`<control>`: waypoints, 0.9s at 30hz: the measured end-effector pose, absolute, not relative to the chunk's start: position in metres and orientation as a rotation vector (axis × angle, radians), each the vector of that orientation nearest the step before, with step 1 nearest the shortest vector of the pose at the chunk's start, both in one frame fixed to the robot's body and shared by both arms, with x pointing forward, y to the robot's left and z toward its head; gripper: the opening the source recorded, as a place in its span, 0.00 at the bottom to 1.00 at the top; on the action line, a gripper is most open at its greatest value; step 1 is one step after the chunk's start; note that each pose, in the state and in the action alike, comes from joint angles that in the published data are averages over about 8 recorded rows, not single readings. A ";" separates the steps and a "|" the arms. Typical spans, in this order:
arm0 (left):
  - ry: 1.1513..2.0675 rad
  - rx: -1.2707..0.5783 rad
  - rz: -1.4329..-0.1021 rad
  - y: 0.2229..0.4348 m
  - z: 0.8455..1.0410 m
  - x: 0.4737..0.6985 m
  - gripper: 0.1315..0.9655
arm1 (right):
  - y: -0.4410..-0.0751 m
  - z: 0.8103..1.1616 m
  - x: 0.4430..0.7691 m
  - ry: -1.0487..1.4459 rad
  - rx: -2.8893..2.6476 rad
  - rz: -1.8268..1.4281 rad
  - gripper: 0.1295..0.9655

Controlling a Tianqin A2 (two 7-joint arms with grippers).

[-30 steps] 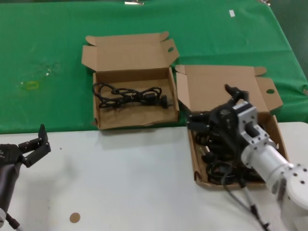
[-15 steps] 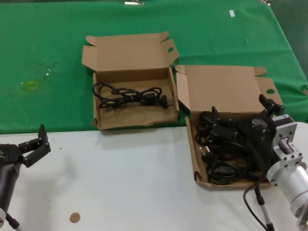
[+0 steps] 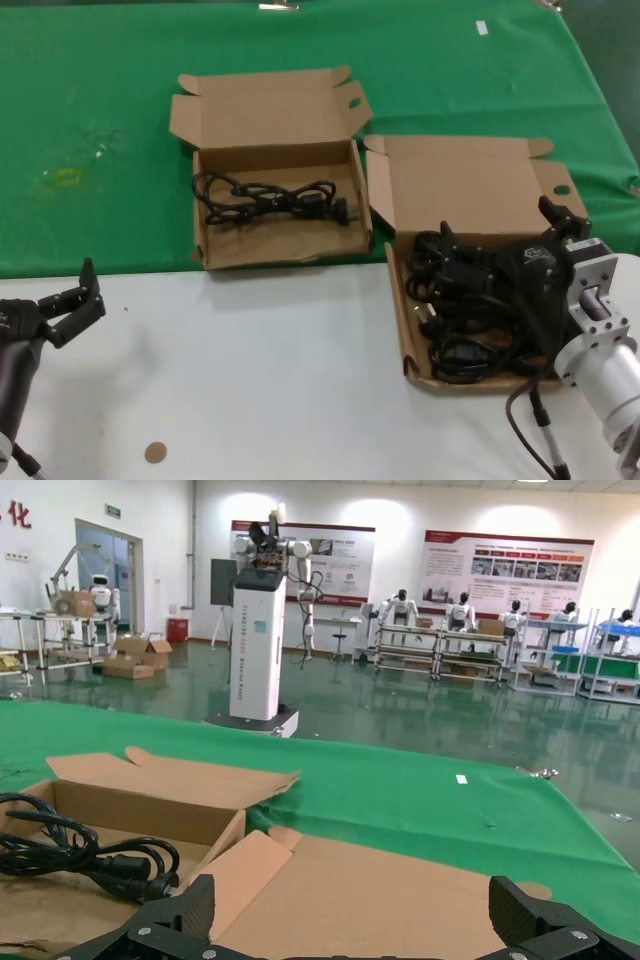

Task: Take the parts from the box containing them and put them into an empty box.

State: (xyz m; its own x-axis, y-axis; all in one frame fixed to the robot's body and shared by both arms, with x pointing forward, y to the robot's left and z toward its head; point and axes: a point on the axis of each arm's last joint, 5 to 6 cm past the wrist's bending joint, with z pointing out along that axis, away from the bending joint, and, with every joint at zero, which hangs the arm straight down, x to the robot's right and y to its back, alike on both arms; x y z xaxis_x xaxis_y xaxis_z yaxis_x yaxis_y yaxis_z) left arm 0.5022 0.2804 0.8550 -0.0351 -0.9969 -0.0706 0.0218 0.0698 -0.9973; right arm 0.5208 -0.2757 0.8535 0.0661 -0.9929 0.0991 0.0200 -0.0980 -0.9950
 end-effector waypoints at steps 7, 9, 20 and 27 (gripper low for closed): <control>1.253 -1.125 -1.193 0.280 0.855 0.502 1.00 | -0.276 0.854 0.521 1.099 -1.300 -1.239 1.00; 1.253 -1.125 -1.193 0.280 0.855 0.502 1.00 | -0.276 0.854 0.521 1.099 -1.300 -1.239 1.00; 1.253 -1.125 -1.193 0.280 0.855 0.502 1.00 | -0.276 0.854 0.521 1.099 -1.300 -1.239 1.00; 1.253 -1.125 -1.193 0.280 0.855 0.502 1.00 | -0.276 0.854 0.521 1.099 -1.300 -1.239 1.00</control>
State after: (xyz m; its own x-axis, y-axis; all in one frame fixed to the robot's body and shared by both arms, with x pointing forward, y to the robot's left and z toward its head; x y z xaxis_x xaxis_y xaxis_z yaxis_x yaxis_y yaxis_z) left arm 0.5022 0.2804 0.8550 -0.0351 -0.9969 -0.0706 0.0218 0.0699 -0.9973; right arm 0.5208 -0.2757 0.8535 0.0661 -0.9929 0.0991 0.0199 -0.0980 -0.9950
